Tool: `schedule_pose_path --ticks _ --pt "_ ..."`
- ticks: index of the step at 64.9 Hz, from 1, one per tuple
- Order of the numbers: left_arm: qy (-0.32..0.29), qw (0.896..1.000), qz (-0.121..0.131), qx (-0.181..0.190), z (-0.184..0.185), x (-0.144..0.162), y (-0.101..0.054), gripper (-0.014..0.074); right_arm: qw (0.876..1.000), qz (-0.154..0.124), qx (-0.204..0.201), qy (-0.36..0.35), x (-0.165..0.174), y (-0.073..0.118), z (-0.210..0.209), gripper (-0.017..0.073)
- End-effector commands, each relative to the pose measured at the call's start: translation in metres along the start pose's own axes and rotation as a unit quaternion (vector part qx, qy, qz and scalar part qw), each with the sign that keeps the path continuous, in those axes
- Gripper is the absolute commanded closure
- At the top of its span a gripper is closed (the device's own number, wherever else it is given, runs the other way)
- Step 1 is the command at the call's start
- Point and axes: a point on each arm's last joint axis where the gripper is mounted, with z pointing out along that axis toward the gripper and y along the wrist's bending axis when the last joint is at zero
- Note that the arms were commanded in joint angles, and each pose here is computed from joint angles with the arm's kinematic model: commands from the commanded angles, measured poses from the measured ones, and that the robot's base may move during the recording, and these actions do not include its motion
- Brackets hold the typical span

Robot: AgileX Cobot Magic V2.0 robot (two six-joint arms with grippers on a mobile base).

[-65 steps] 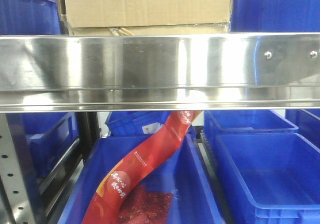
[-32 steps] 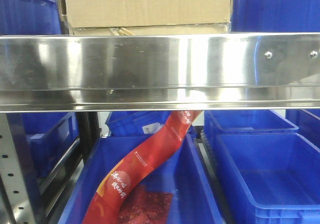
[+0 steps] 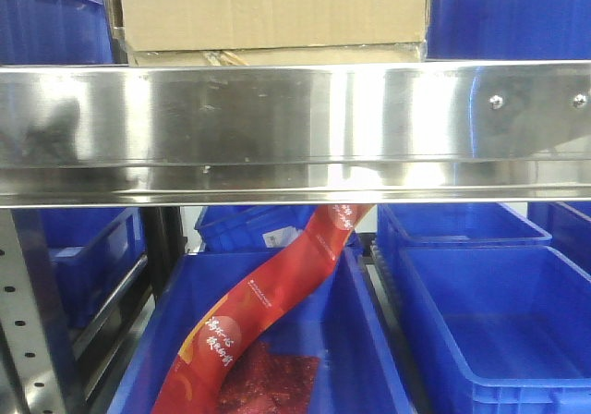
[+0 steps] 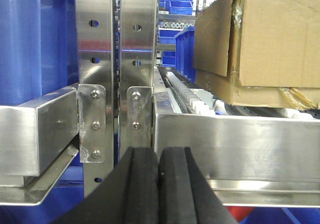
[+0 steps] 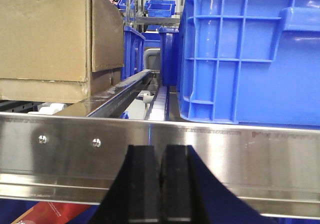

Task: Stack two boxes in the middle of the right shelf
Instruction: 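Open both grippers and withdraw them from the placed boxes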

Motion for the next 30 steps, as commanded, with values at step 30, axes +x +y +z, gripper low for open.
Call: schedule_pose_path --ticks 30 --pt "-0.014 1.000 -0.002 0.001 -0.0005 -0.0030 -0.0001 0.0695 1.000 -0.002 0.003 -0.014 -0.0024 -0.0003 -0.0005 0.0721"
